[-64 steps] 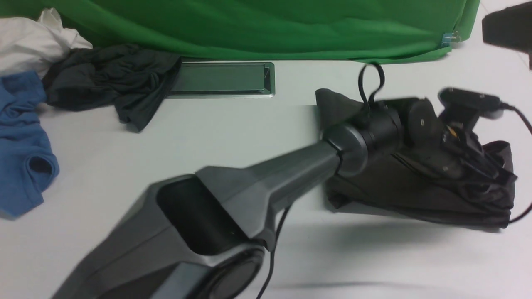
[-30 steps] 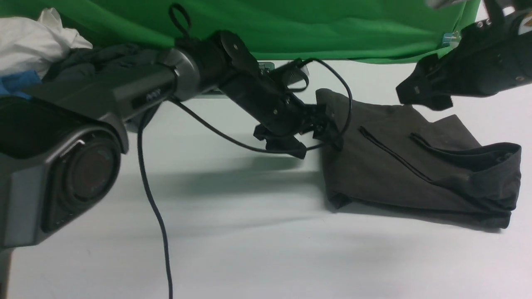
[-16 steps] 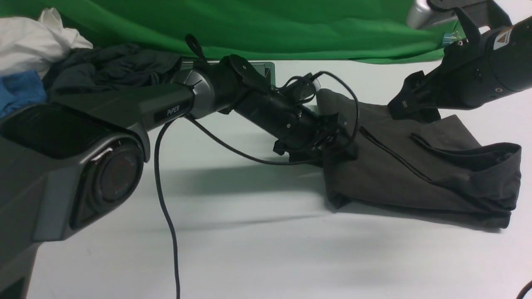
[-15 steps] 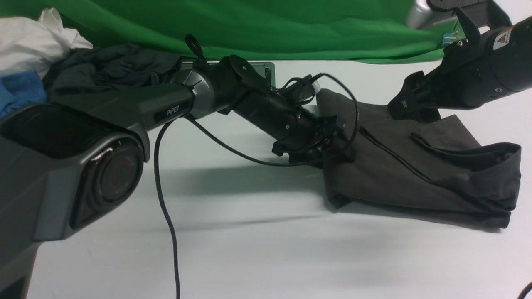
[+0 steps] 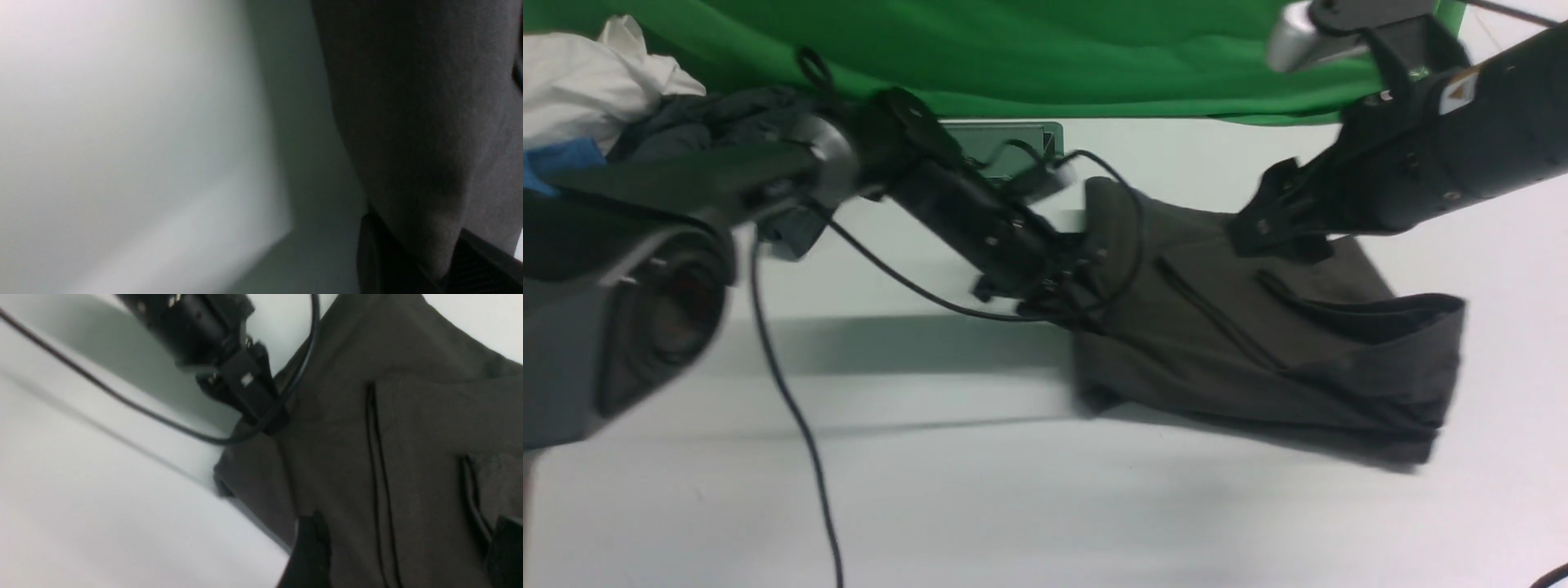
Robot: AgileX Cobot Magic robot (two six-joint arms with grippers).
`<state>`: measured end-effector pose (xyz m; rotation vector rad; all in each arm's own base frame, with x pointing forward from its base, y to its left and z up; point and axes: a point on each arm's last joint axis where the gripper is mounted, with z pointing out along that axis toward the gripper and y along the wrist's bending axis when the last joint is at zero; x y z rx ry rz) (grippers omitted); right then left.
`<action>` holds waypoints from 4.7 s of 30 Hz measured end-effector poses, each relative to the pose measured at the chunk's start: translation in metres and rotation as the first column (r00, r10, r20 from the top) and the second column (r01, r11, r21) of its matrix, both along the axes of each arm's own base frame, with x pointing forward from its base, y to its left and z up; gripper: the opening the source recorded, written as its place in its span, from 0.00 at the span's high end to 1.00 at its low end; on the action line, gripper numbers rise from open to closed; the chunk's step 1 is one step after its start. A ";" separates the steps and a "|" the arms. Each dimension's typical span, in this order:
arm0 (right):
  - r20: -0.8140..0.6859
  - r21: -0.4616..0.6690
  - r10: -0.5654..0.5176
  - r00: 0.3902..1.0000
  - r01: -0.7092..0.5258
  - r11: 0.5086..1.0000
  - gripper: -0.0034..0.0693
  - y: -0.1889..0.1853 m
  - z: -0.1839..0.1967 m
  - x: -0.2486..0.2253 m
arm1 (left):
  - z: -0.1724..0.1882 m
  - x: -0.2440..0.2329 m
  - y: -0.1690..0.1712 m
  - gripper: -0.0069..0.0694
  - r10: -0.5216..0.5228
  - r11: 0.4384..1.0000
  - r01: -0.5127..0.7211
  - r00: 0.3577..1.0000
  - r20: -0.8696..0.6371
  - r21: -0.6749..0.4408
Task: Fold a long-sleeved shirt on a white desktop.
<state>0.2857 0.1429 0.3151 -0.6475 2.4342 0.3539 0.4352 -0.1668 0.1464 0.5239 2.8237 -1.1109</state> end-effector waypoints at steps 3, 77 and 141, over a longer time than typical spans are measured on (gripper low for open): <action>0.006 0.020 0.012 1.000 -0.012 1.000 0.24 0.010 0.002 -0.003 | 0.016 -0.011 0.025 0.80 0.044 0.999 -0.045 0.999 0.025 0.027; -0.103 -0.175 0.023 0.994 -0.041 0.984 0.85 -0.029 -0.115 0.148 | -0.008 -0.075 0.114 0.80 0.273 0.947 -0.276 0.961 0.040 0.168; -0.053 -0.193 -0.123 0.991 0.111 0.975 0.56 -0.078 -0.108 0.160 | -0.008 -0.075 0.114 0.80 0.275 0.945 -0.280 0.960 0.052 0.172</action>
